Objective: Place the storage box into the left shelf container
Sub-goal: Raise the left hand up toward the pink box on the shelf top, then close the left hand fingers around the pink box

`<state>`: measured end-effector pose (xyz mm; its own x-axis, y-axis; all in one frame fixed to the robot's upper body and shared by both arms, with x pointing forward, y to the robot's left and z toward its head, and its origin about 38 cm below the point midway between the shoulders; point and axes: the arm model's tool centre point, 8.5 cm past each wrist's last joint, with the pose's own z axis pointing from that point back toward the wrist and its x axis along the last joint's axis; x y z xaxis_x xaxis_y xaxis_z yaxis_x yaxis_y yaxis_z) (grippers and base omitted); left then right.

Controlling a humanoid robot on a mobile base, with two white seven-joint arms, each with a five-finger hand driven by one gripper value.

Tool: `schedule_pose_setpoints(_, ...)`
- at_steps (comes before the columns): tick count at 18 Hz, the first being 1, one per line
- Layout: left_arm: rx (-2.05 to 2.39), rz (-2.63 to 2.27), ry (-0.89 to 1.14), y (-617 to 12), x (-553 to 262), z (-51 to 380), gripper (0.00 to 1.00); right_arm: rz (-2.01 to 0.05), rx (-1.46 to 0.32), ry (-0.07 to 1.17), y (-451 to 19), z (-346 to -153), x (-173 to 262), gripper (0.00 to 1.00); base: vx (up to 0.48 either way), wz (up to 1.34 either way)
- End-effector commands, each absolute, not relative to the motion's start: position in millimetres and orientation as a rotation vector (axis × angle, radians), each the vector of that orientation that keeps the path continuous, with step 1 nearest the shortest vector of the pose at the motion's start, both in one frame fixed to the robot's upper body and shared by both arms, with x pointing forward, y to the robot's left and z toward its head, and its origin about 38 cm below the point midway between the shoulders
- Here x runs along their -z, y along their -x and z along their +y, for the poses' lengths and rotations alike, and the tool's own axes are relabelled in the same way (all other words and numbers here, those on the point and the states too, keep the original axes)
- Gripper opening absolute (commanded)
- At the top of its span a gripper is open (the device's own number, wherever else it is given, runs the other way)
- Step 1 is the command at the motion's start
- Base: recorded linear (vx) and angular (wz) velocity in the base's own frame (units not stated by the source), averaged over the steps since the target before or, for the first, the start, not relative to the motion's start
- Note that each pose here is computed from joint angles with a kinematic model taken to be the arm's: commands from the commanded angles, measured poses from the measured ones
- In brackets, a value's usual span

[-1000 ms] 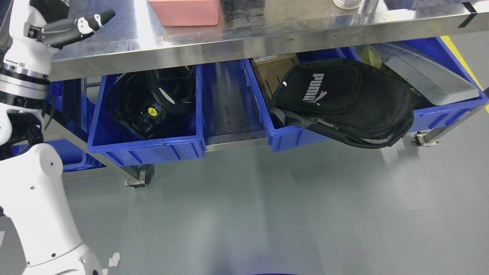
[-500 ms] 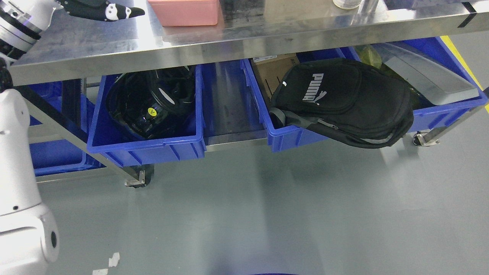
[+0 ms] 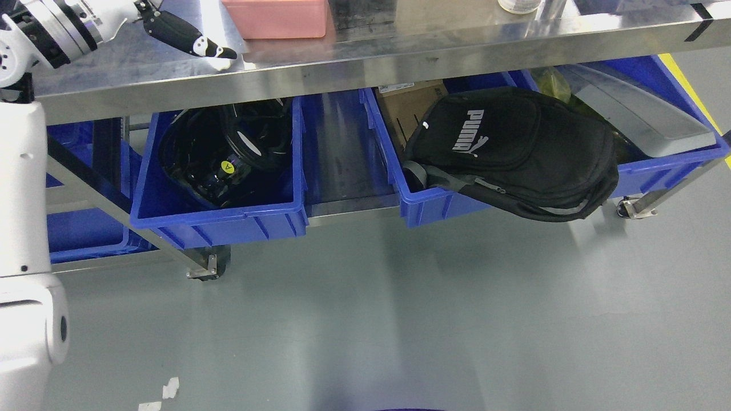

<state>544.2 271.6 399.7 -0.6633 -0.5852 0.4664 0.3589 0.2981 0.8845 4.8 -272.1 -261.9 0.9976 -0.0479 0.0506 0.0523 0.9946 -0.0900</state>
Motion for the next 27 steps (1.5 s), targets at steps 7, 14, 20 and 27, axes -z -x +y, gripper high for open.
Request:
schedule_pose_setpoints(7,1.493,-1.532,-0.099,-591,-357,221,0.98,-0.075,0.07,0.108,-14,-283.7,261,1.0,0.0,0.0)
schedule_pose_setpoints(14,1.558,-1.397,-0.142,-607,-371,194,0.95,-0.075,0.07,0.108,-14,-283.7,261,1.0,0.0,0.0)
schedule_pose_setpoints(20,1.625,-1.328,-0.08,-604,-370,182,0.69,-0.073,0.07,0.11,-13,-283.8,261,1.0,0.0,0.0)
schedule_pose_setpoints(27,1.666,-1.423,-0.058,-600,-373,186,0.17,-0.076,0.07,0.11,-14,-283.8,261,1.0,0.008,0.11)
